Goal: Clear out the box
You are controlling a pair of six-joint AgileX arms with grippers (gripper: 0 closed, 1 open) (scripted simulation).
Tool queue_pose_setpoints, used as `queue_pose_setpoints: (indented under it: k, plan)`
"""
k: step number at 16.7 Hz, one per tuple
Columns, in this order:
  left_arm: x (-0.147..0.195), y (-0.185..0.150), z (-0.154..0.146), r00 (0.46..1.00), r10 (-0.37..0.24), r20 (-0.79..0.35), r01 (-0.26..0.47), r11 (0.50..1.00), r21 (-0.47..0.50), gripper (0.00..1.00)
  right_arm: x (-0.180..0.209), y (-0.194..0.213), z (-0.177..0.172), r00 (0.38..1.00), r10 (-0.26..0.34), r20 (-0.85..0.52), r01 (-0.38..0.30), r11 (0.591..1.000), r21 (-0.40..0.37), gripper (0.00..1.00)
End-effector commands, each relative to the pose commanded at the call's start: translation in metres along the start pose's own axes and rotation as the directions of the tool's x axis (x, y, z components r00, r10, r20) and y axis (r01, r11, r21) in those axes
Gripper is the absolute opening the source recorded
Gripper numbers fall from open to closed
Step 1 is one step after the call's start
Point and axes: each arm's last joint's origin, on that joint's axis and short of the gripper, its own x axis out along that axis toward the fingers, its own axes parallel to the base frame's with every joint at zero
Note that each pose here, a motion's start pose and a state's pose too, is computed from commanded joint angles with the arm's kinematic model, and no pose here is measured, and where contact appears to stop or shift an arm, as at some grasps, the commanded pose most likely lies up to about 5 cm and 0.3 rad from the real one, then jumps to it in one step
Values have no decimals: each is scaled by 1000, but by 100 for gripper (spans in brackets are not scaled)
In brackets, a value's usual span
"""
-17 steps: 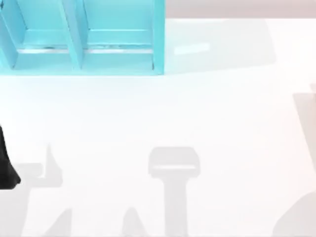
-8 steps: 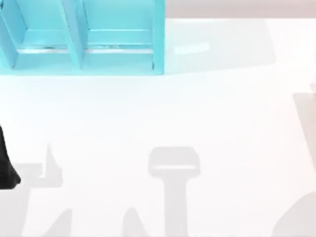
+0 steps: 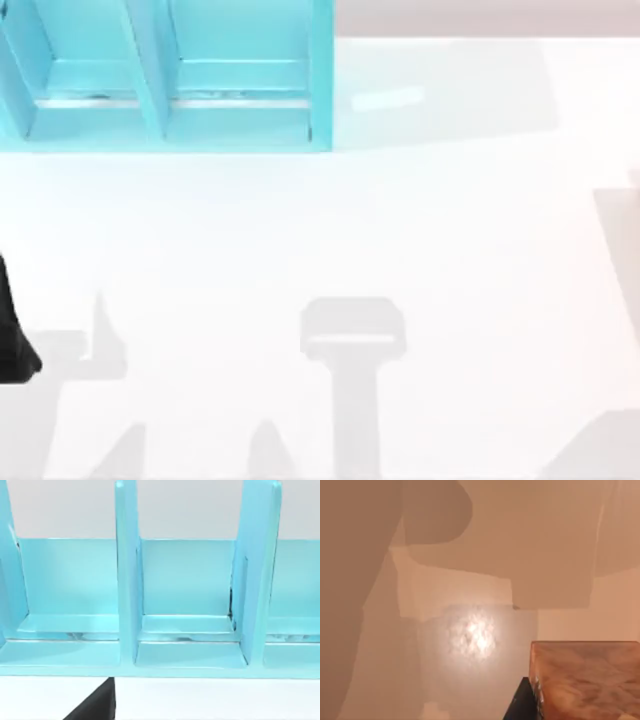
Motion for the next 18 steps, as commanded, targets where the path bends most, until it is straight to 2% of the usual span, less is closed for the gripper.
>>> queue_pose_setpoints:
  k: [4, 8, 12, 18]
  plan:
    - [0, 0, 0, 1000, 0, 0, 0, 1000, 0, 100, -54, -12, -2, 999, -26, 30, 25, 999, 22, 0]
    - [0, 0, 0, 1000, 0, 0, 0, 1000, 0, 100, -85, -1, 1, 1000, -7, -1, 7, 1000, 6, 0]
    - [0, 0, 0, 1000, 0, 0, 0, 1000, 0, 100, -90, 13, 9, 998, 27, -52, -29, 999, -24, 0]
    - [0, 0, 0, 1000, 0, 0, 0, 1000, 0, 100, -85, 21, 11, 998, 31, -58, -32, 999, -18, 0]
